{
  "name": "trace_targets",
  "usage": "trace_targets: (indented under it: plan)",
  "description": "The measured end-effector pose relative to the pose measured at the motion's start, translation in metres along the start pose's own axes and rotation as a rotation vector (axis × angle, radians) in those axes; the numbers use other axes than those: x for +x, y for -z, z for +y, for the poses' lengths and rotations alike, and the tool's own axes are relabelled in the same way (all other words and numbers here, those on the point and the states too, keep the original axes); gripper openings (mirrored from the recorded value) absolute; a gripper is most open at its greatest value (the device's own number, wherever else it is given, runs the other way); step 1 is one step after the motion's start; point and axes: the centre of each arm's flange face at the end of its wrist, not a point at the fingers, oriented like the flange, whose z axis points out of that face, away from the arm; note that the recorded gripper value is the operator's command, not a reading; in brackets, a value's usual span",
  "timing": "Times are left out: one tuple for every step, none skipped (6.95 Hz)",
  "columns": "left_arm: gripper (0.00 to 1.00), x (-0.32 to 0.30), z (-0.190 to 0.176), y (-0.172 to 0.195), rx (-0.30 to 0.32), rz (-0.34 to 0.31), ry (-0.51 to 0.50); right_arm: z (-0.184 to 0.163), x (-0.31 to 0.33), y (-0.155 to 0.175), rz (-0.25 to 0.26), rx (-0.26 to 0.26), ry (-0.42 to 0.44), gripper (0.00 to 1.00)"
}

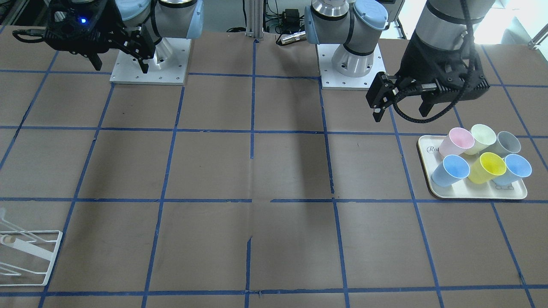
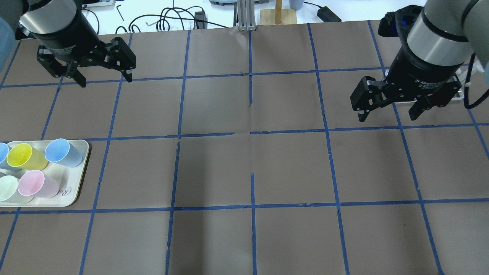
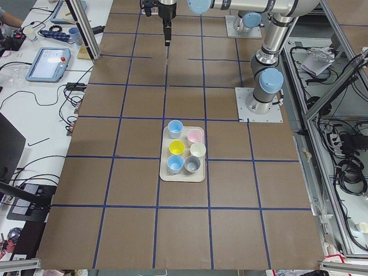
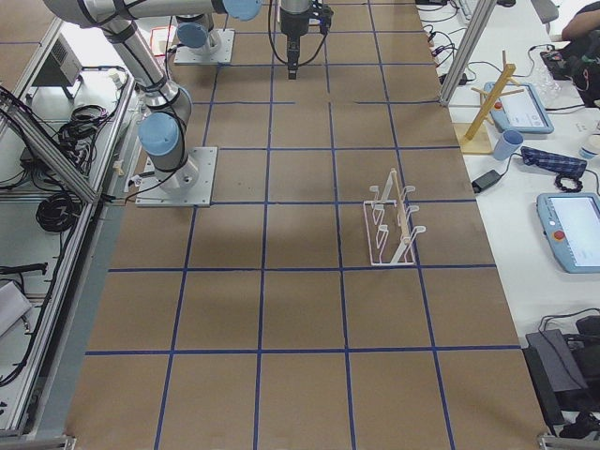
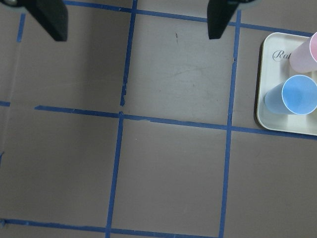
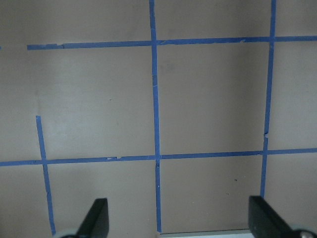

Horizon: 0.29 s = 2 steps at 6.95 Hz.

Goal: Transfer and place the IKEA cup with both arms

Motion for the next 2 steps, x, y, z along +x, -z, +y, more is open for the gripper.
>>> trace_targets:
  plan:
    - [1.00,0.0013,0.0034,-0.0039,-0.008,0.005,-0.001,-0.0002,-0.0004,0.0005,-0.004,0.002,0.001,1.00]
    - [1.00,0.0009,0.0104,-0.0068,-0.016,0.005,-0.003,-0.0005,-0.0006,0.0002,-0.006,0.004,0.001,1.00]
